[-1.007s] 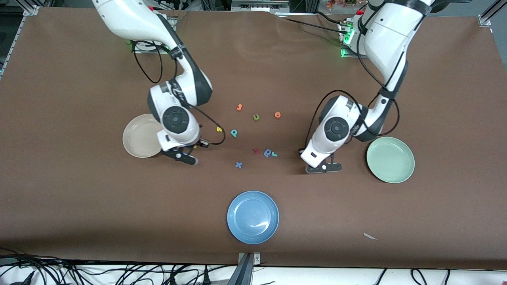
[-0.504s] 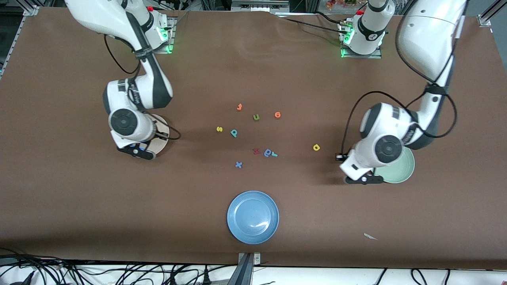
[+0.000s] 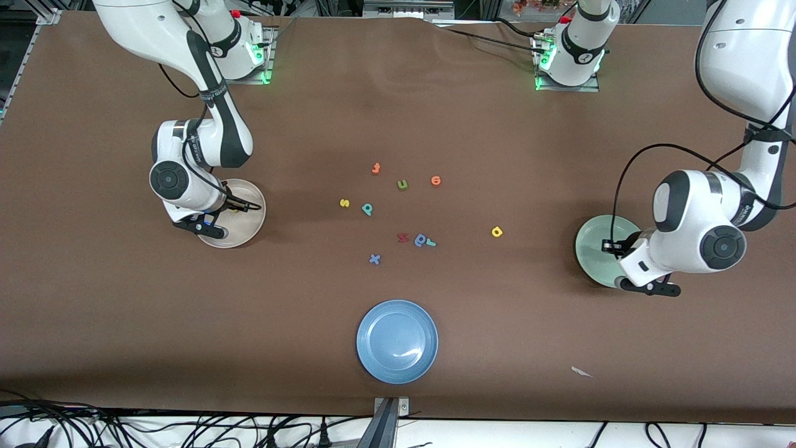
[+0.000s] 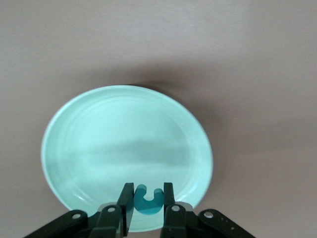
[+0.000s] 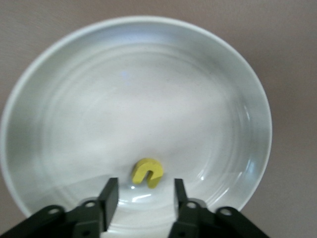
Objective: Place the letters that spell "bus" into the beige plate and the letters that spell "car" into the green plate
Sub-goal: 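Lower the cyan letter onto the green plate and the n onto the cream plate, then grasp a yellow letter with the left gripper while the right gripper grasps the s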
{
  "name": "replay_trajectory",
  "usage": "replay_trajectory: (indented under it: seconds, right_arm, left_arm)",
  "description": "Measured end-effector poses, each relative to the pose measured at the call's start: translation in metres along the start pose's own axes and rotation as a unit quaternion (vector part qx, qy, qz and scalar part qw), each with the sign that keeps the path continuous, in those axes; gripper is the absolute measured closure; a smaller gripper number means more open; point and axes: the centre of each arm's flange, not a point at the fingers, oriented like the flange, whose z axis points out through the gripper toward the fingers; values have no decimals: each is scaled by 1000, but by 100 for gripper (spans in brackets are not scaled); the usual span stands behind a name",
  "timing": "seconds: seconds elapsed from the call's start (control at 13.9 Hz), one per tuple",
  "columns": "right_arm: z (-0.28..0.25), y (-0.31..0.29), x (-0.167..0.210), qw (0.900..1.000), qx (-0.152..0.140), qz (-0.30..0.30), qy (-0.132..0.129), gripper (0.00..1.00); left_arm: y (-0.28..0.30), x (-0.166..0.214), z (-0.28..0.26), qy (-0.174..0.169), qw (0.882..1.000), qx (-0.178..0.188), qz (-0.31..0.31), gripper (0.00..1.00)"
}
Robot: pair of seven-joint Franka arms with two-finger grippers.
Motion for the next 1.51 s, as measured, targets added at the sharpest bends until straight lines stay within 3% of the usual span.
replay_trajectory:
  seconds: [0.14, 0.29, 0.43, 0.65, 0.94, 1.08, 1.15, 1.51]
  right_arm:
    - [-25, -11, -1, 1000, 8, 10, -5, 22]
    - [-56, -44, -10, 999, 21, 48, -5, 2]
    - [-75, -95, -32, 993, 35, 108, 0, 2]
    - [-77, -157, -71, 981, 53, 185, 4, 2]
    - [-46, -219, -110, 953, 82, 292, 14, 7]
    - [-25, -242, -127, 943, 90, 320, 17, 8]
    - [-15, -249, -132, 940, 90, 329, 18, 14]
    - [8, -252, -126, 934, 97, 343, 24, 23]
  left_arm:
    - [-9, -17, 10, 41, 999, 2, -6, 72]
    - [-15, -34, 24, 57, 998, 2, -12, 72]
    - [-16, -45, 36, 65, 998, 1, -14, 67]
    - [-13, -48, 34, 70, 997, 2, -12, 38]
    - [16, -43, 7, 56, 998, -3, -27, 1]
    - [58, -39, 2, 59, 997, -19, -46, 0]
    - [82, -37, 4, 63, 996, -32, -60, 0]
    - [189, -28, 43, 80, 980, -68, -168, 1]
